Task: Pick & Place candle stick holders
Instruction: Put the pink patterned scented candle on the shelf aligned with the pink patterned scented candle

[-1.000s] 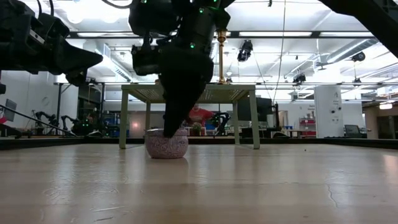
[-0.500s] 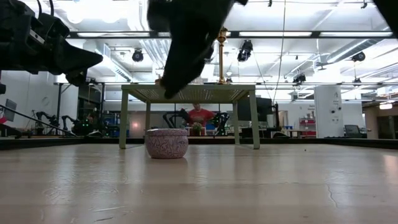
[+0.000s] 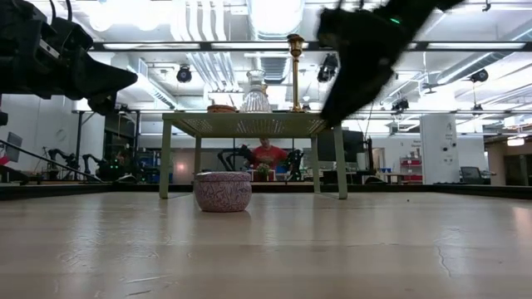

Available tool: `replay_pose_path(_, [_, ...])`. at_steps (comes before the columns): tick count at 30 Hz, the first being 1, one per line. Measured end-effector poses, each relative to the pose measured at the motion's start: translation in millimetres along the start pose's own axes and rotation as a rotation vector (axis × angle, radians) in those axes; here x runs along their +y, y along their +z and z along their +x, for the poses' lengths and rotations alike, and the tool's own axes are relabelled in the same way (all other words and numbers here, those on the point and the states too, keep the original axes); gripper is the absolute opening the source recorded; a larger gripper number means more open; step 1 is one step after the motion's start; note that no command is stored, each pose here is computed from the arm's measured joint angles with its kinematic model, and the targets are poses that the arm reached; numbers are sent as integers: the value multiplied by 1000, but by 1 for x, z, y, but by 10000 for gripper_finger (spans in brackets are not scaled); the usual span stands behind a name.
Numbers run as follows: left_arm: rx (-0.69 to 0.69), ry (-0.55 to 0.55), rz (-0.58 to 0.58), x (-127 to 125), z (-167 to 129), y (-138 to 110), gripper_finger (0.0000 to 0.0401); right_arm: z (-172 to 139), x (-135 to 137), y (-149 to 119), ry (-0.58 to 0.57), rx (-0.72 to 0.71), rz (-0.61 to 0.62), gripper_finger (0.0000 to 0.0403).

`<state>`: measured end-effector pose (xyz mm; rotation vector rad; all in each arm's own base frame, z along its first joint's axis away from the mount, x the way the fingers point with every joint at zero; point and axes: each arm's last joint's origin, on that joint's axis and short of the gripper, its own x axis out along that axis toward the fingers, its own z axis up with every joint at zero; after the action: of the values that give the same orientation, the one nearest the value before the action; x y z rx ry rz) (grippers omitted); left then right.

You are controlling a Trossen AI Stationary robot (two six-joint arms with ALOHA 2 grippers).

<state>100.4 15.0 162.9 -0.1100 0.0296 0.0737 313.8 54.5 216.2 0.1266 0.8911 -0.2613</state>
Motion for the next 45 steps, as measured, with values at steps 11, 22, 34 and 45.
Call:
replay_pose_path(11, [0, 0, 0, 0, 0, 0, 14, 17, -12, -80, 79, -3, 254, 364])
replay_pose_path(22, [0, 0, 0, 0, 0, 0, 14, 11, -15, -83, 116, -130, 92, 101])
replay_pose_path(34, [0, 0, 0, 0, 0, 0, 14, -29, -31, -107, 197, -441, -32, 9])
replay_pose_path(45, [0, 0, 0, 0, 0, 0, 14, -50, -63, -154, 257, -633, 13, 8])
